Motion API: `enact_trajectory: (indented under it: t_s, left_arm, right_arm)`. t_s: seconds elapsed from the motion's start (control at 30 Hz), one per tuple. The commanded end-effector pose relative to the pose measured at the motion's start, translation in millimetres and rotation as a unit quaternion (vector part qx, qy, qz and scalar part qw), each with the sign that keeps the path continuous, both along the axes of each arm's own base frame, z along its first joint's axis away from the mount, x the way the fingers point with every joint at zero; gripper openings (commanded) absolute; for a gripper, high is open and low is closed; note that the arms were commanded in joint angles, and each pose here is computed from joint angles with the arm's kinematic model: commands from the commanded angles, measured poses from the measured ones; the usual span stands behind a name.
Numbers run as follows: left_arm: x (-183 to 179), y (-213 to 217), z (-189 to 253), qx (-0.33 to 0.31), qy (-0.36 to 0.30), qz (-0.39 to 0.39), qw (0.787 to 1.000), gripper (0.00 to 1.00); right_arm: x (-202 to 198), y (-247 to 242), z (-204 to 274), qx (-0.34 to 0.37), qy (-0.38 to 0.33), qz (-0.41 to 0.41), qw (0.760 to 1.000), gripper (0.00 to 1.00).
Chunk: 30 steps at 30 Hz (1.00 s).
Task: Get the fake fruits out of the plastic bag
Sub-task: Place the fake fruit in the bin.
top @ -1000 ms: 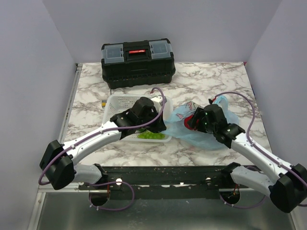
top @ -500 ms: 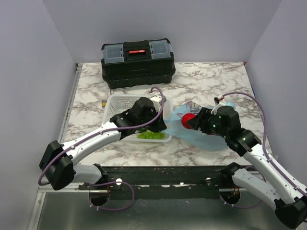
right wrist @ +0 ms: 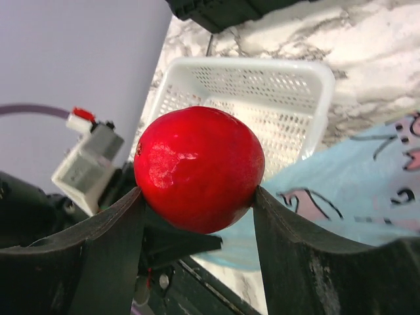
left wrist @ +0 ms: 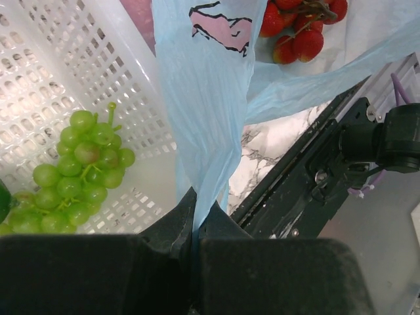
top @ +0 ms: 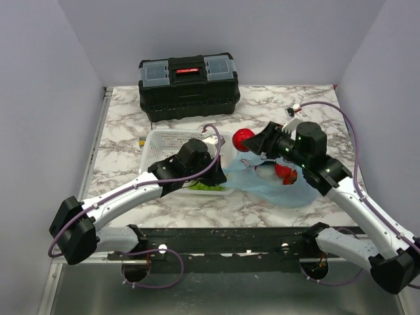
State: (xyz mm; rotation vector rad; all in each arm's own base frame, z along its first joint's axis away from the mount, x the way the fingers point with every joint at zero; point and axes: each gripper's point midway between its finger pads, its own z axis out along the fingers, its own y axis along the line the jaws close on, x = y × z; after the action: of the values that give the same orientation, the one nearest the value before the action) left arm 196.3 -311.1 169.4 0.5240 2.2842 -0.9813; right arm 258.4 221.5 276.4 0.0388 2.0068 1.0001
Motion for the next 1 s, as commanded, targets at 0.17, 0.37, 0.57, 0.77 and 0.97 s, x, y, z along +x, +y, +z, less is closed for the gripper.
enact_trajectory:
  t_s: [0.17, 0.37, 0.57, 0.77, 0.97]
  left_arm:
    - [-10.3, -6.1, 12.2, -0.029, -0.008, -0.005, 1.000, 0.00]
    - [-14.4, -4.1, 11.6, -0.033, -0.010, -0.001, 0.999, 0.00]
    - [-15.3, -2.0, 8.8, -0.031, -0.009, 0.001, 0.999, 0.00]
    - [-14.0, -4.7, 10.2, -0.030, -0.010, -0.004, 1.000, 0.00]
    - [-13.0, -6.1, 12.6, -0.028, -0.010, -0.005, 1.000, 0.00]
  right_arm:
    - [55.0, 39.3, 7.1, -0.001, -0.007, 0.021, 1.000, 0.28]
    - [76.7, 70.6, -33.9, -0.030, 0.049, 0.066, 0.996, 0.29]
    - [78.2, 88.4, -75.8, -0.074, 0.093, 0.089, 0.989, 0.34]
    - [76.1, 93.0, -102.1, -0.100, 0.111, 0.086, 0.985, 0.53]
    - [72.5, 95.0, -106.2, -0.110, 0.108, 0.090, 0.984, 0.75]
